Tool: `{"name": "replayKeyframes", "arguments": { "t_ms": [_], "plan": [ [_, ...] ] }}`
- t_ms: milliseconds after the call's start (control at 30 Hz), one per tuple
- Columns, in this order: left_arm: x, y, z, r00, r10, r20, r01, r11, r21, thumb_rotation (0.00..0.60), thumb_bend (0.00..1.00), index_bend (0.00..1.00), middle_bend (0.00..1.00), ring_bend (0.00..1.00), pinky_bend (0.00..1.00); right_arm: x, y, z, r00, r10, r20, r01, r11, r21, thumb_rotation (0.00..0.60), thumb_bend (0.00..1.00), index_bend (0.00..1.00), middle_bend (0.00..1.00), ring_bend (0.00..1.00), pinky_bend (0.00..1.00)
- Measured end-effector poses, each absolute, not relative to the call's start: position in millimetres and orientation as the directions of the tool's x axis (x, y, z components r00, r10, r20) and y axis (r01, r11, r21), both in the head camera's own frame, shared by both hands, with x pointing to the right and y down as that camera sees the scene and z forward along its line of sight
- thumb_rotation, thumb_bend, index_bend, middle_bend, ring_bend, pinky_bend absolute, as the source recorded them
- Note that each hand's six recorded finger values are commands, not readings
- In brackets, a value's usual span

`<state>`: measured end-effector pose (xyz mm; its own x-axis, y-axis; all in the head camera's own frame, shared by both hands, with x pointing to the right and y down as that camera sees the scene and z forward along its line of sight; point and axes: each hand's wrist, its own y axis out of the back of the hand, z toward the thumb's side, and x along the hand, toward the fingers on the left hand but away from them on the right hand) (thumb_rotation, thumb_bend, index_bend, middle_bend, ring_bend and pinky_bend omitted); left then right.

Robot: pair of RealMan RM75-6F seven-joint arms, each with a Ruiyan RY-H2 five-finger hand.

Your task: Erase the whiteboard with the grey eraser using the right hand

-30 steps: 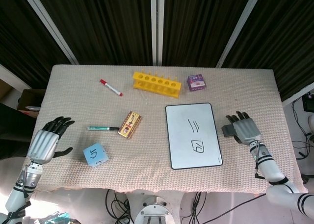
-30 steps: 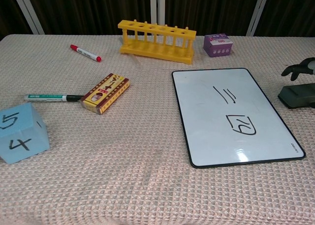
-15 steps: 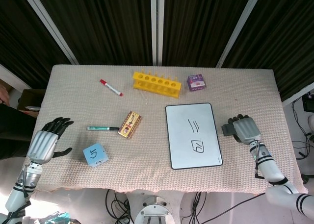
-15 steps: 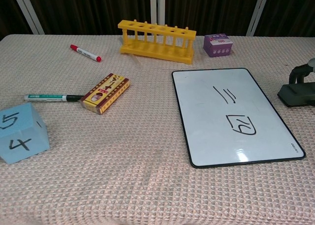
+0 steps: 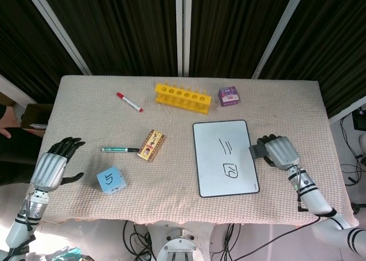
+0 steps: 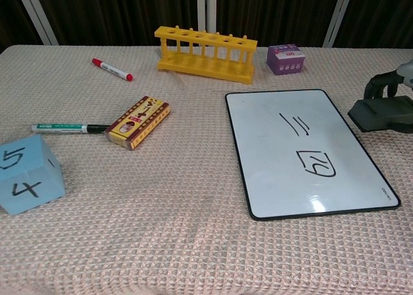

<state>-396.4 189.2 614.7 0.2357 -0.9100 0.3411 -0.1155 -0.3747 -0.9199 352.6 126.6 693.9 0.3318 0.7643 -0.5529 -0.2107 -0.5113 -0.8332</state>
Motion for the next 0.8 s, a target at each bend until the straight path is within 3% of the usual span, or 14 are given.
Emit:
{"name": "replayKeyframes", "arguments": {
  "t_ms": [167,333,800],
  "plan": [
    [-399.8,191.5,614.7,0.229,-0.91,0.346,-0.116,-0.379,-0.918,0.6,0.0,0.2,0.17,0.13,0.28,324.8,146.5,685.8,0.464,0.713,-0.525,-0.204,-0.491,-0.847,0.6,0.32,0.88,0.74,0.62,0.73],
    [-404.2,194.2,614.6,0.222,-0.91,0.352,-0.12,-0.383,-0.916,0.6,0.0,0.2,0.17,0.13,0.28,304.8,171.0,680.7,0.557,0.657,-0.508,-0.219,-0.474,-0.853,0.6,0.33,0.93,0.77,0.65,0.77],
    [-407.3,195.8,613.7,0.219,-0.912,0.346,-0.128,-0.378,-0.917,0.6,0.0,0.2,0.17,0.13,0.28,284.6,213.7,684.7,0.609,0.584,-0.536,-0.302,-0.454,-0.838,0.6,0.34,0.95,0.79,0.67,0.78]
  ]
}}
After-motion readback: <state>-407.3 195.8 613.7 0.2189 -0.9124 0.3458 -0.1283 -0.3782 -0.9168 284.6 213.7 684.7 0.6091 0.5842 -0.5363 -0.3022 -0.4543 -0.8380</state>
